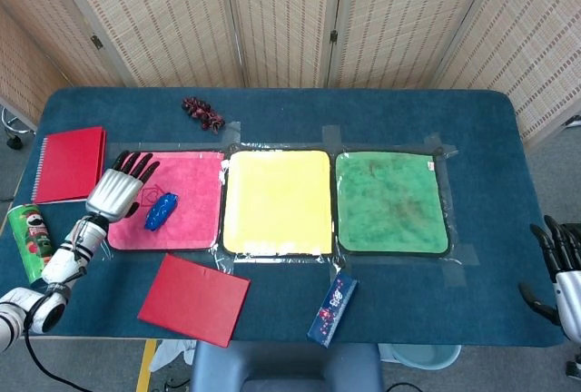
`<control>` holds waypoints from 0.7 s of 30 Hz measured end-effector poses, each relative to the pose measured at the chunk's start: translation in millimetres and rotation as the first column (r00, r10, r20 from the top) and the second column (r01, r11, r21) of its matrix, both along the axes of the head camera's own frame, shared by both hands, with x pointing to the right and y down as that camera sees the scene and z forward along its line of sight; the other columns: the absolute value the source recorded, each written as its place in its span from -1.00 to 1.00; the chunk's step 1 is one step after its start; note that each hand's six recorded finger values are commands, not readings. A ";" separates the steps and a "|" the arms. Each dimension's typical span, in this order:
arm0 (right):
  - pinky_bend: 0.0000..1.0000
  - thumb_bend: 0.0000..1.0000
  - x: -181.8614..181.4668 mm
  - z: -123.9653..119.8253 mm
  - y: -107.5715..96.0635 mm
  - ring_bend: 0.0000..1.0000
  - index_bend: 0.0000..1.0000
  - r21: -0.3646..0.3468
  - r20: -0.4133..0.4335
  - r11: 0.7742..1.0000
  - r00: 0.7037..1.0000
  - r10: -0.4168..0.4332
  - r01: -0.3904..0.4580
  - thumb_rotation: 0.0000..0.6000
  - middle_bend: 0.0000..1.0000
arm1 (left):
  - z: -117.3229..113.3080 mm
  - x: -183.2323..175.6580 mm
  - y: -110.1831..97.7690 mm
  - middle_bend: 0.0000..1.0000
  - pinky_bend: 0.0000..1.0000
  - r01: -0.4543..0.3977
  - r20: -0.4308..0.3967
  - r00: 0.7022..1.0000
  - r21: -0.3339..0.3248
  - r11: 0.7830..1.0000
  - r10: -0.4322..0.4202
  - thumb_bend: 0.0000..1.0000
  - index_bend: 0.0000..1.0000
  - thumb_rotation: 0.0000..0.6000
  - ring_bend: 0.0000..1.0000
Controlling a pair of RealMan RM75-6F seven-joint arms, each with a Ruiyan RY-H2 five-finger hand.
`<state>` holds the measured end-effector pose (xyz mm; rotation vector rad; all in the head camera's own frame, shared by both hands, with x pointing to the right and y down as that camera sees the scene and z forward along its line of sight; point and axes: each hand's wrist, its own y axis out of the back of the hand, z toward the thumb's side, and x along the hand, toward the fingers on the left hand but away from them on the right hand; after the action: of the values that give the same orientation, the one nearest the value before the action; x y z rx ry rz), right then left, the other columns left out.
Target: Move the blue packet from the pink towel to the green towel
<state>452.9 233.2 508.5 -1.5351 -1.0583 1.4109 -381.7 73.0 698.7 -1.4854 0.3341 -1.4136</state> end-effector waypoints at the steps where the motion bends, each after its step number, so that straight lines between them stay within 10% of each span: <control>1: -1.00 -0.36 -0.3 -0.2 0.1 -0.87 -1.00 0.000 0.000 1.000 1.000 -0.001 0.001 1.00 -1.00 | 3.1 -4.9 1.2 -1.00 -0.88 -0.018 0.024 1.000 0.006 1.000 0.018 -0.35 -1.00 1.00 -0.99; 21: -1.00 -0.36 -0.2 -6.3 4.9 -0.87 -1.00 0.009 -0.001 1.000 1.000 0.005 -0.005 1.00 -1.00 | 52.7 -15.6 19.6 -1.00 -0.97 -0.147 0.174 0.973 -0.045 0.988 0.153 -0.35 -1.00 1.00 -1.00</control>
<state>452.7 238.1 502.3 -1.5259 -1.0672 1.4084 -397.4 92.6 751.5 -1.3683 0.0862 -1.4221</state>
